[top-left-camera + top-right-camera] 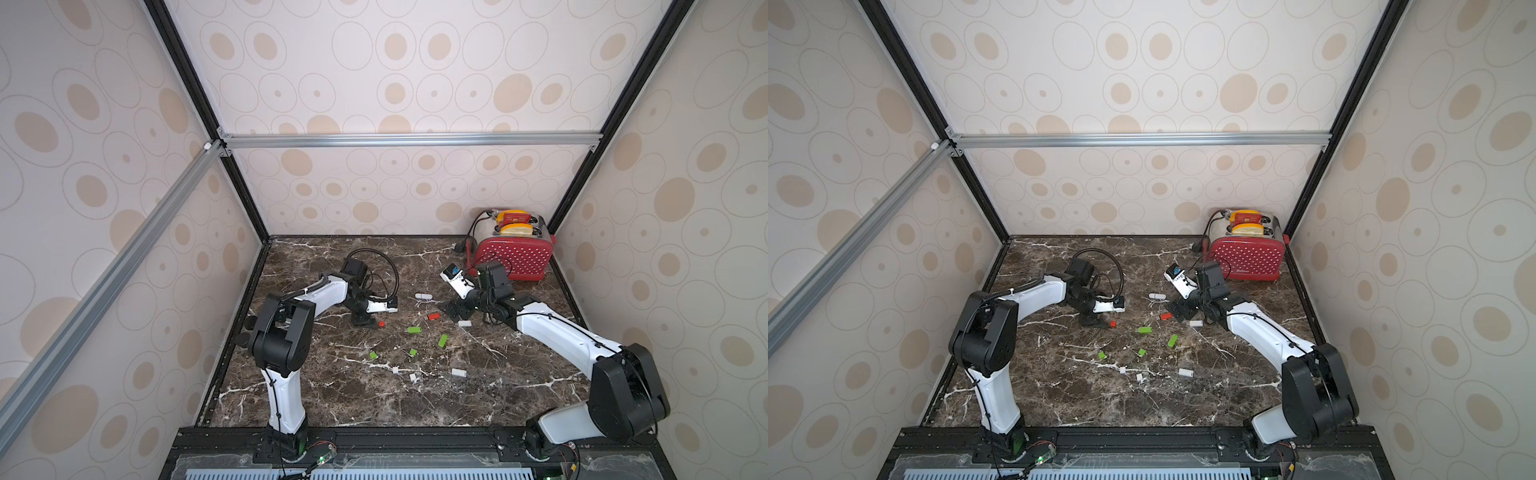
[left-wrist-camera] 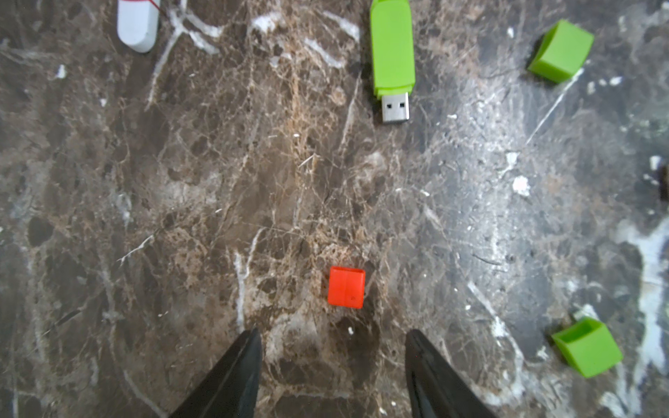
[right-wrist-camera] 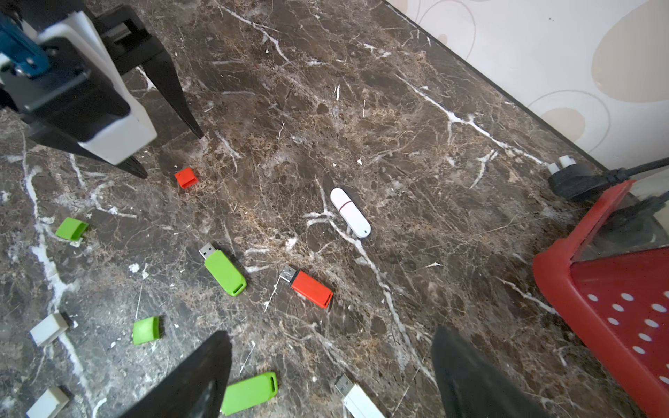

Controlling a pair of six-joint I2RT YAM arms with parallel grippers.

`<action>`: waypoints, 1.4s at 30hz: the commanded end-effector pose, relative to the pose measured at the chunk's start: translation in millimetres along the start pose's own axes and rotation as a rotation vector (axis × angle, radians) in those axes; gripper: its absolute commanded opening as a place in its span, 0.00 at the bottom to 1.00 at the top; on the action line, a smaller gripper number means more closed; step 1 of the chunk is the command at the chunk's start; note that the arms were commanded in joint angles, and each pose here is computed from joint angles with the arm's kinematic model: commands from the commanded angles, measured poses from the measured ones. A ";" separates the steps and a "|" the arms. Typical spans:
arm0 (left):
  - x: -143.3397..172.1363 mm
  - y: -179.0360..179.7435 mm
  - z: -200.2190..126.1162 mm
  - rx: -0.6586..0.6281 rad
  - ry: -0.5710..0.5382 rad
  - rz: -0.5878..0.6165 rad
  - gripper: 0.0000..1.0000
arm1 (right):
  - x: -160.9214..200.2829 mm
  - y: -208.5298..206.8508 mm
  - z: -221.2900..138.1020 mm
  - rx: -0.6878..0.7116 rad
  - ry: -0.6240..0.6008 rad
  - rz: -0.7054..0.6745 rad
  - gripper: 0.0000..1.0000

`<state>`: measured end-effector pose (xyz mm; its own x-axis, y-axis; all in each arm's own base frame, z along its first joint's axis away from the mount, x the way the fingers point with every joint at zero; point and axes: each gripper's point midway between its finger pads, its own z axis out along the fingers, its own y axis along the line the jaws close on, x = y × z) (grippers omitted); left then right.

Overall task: Close the usb drive cover
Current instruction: Pick up the cover from the center of the board.

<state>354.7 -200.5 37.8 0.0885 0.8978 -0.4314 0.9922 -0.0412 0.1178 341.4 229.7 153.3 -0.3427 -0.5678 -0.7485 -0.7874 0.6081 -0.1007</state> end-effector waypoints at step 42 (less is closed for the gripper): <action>5.9 -6.2 31.3 0.049 0.109 0.060 0.27 | 3.0 0.5 -0.3 -0.001 0.001 0.005 0.90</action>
<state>356.4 -212.3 20.2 0.1365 0.9208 -0.3654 0.9872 -0.0959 0.1272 340.7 229.1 151.5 -0.3458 -0.5692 -0.7459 -0.7872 0.6086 -0.0995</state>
